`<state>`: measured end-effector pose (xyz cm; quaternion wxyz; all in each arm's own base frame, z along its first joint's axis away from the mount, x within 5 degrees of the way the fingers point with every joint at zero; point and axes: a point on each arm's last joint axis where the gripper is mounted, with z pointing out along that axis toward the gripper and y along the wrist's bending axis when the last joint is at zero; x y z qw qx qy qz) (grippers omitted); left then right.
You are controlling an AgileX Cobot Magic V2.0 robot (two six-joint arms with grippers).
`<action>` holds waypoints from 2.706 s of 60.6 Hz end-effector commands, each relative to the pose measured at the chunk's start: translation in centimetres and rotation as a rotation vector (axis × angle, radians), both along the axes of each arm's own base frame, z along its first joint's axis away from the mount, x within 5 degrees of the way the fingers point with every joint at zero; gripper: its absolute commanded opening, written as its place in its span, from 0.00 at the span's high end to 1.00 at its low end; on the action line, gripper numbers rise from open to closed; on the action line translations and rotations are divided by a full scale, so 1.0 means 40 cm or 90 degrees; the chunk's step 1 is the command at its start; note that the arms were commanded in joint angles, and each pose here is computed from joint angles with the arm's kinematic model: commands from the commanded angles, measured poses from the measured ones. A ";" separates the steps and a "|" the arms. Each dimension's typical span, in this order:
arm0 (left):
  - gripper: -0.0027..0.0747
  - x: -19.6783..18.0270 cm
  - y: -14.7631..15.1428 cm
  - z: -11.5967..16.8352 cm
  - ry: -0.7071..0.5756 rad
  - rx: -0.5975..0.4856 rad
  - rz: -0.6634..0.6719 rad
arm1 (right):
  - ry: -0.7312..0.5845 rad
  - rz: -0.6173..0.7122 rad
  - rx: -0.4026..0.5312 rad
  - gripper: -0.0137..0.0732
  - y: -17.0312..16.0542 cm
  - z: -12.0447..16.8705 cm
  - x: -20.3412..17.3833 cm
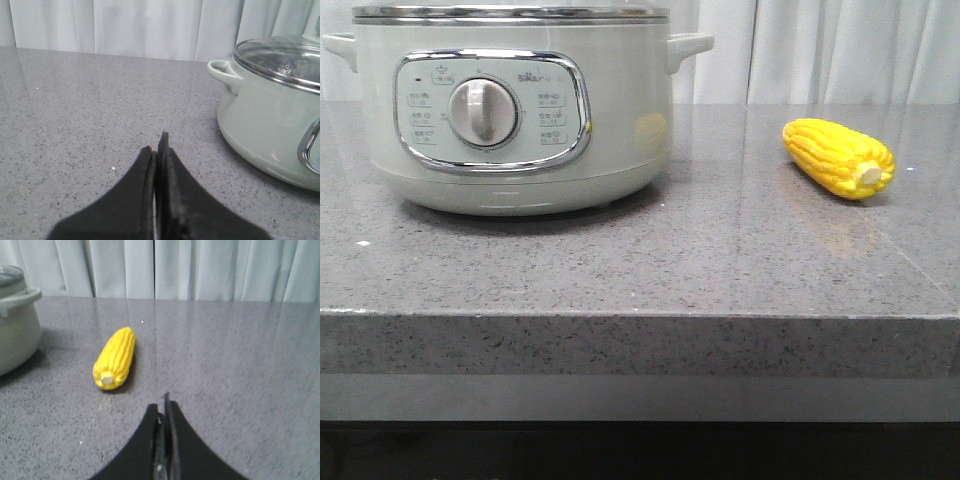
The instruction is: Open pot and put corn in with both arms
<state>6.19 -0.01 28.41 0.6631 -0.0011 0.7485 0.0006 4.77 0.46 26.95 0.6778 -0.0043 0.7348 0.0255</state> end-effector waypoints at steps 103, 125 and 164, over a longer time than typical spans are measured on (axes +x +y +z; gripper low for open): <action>0.16 0.561 -0.277 0.457 0.248 -0.032 -0.343 | 0.049 -0.004 -0.035 0.17 -0.004 0.162 0.097; 0.16 0.676 -0.392 0.438 0.295 0.020 -0.365 | 0.049 -0.004 -0.035 0.17 -0.004 0.162 0.097; 0.30 0.723 -0.407 0.391 0.313 0.032 -0.353 | 0.049 -0.004 -0.035 0.17 -0.004 0.162 0.097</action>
